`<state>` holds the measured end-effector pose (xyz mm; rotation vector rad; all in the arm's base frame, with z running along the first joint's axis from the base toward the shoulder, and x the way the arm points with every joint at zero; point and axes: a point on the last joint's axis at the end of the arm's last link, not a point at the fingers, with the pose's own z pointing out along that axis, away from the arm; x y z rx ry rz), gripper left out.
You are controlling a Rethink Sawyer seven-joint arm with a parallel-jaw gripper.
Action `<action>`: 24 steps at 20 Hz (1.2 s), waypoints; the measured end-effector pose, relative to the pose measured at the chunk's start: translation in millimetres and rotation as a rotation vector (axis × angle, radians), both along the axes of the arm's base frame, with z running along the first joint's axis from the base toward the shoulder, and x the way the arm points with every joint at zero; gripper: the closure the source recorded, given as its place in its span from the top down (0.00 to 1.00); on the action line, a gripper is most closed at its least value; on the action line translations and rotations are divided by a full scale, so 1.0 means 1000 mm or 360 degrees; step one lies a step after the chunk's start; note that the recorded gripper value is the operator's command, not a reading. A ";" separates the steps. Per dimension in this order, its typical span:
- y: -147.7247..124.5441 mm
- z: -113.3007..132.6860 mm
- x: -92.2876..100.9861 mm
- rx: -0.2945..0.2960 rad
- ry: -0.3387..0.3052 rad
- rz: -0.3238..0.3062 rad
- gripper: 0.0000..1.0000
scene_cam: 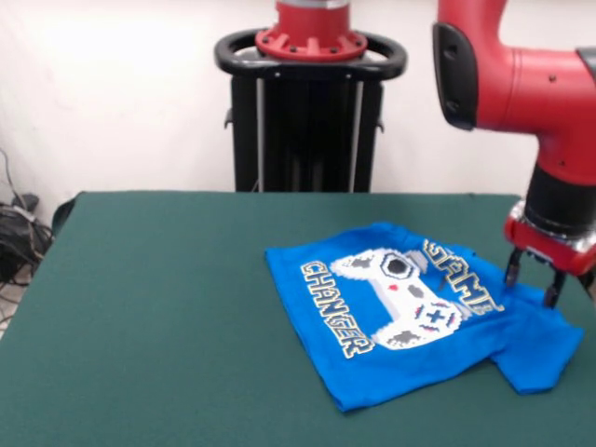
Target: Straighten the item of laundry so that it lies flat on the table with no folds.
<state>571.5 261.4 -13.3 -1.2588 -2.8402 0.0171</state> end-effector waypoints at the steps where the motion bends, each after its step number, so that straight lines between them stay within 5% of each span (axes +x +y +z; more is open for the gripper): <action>1: -0.002 0.007 0.002 0.0008 0.0006 -0.0010 1.00; 11: -0.005 0.089 0.025 0.0166 0.0006 -0.0076 1.00; 14: -0.004 0.096 0.027 0.0163 -0.0007 -0.0064 1.00; 17: -0.009 0.089 0.027 0.0114 -0.0010 -0.0033 1.00; 24: -0.057 0.025 0.010 -0.0133 0.0061 0.0052 1.00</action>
